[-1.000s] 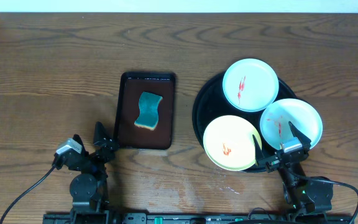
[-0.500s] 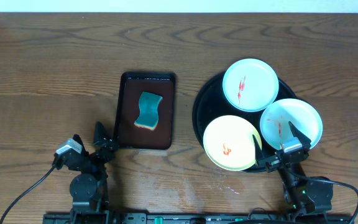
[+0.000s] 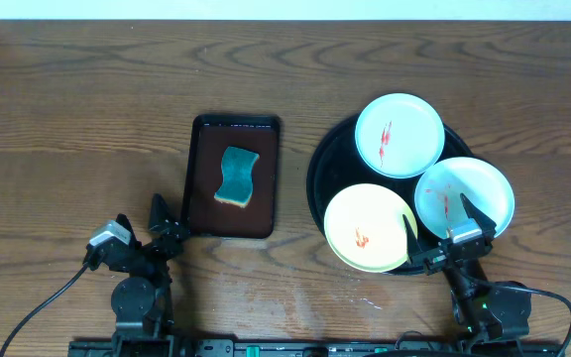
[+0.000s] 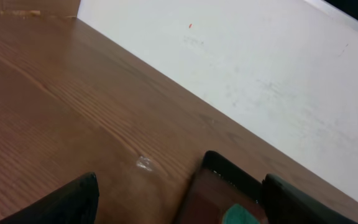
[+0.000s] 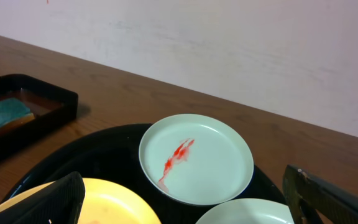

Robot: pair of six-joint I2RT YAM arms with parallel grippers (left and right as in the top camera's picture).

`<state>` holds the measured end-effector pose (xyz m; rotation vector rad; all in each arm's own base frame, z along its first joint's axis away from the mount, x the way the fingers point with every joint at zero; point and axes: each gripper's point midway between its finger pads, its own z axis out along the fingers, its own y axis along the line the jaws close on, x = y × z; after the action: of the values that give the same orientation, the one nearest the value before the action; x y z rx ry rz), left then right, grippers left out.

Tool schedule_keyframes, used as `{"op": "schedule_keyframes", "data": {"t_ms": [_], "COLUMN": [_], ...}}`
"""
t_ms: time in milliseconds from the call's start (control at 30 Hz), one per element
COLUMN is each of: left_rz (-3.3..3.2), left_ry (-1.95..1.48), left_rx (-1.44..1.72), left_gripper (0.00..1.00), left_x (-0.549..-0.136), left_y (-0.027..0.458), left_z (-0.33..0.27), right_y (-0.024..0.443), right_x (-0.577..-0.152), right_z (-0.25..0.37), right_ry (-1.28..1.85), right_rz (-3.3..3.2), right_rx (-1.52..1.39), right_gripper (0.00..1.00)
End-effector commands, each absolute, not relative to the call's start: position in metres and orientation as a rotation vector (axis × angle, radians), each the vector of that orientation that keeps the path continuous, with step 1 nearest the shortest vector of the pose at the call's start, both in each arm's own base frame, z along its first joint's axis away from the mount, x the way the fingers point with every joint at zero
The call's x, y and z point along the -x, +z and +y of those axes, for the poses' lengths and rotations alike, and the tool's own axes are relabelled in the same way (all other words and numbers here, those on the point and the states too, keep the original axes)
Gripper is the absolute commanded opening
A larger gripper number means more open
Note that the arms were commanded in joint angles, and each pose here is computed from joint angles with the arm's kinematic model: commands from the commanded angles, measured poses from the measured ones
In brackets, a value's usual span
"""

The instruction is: Clean dirty plates on tray and stack at the side

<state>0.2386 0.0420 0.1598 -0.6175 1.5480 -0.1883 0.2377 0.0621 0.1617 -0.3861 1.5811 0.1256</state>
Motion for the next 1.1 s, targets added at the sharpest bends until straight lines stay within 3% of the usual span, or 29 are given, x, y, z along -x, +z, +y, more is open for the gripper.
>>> {"op": "schedule_keyframes", "data": {"t_ms": [0, 233, 500, 867, 1067], "left_rz": [1.571, 1.591, 1.575, 1.441, 1.821], "left_ry": [-0.149, -0.156, -0.422, -0.415, -0.483], "left_rx": [0.616, 0.61, 0.538, 0.313, 0.302], "left_gripper": [0.84, 0.84, 0.84, 0.84, 0.84], "left_x": [-0.239, -0.239, -0.246, -0.232, -0.262], "left_y": [0.146, 0.142, 0.156, 0.306, 0.322], "left_z": [0.045, 0.043, 0.008, -0.008, -0.031], "right_y": [0.161, 0.161, 0.169, 0.303, 0.319], "right_x": [-0.238, -0.238, -0.236, -0.22, -0.259], "right_z": [0.06, 0.061, 0.065, 0.073, 0.079], "right_ry": [0.112, 0.114, 0.14, 0.215, 0.274], "right_rz": [1.58, 1.58, 1.547, 1.316, 1.63], "right_rx": [0.389, 0.391, 0.402, 0.374, 0.386], "right_gripper": [0.99, 0.99, 0.99, 0.99, 0.99]}}
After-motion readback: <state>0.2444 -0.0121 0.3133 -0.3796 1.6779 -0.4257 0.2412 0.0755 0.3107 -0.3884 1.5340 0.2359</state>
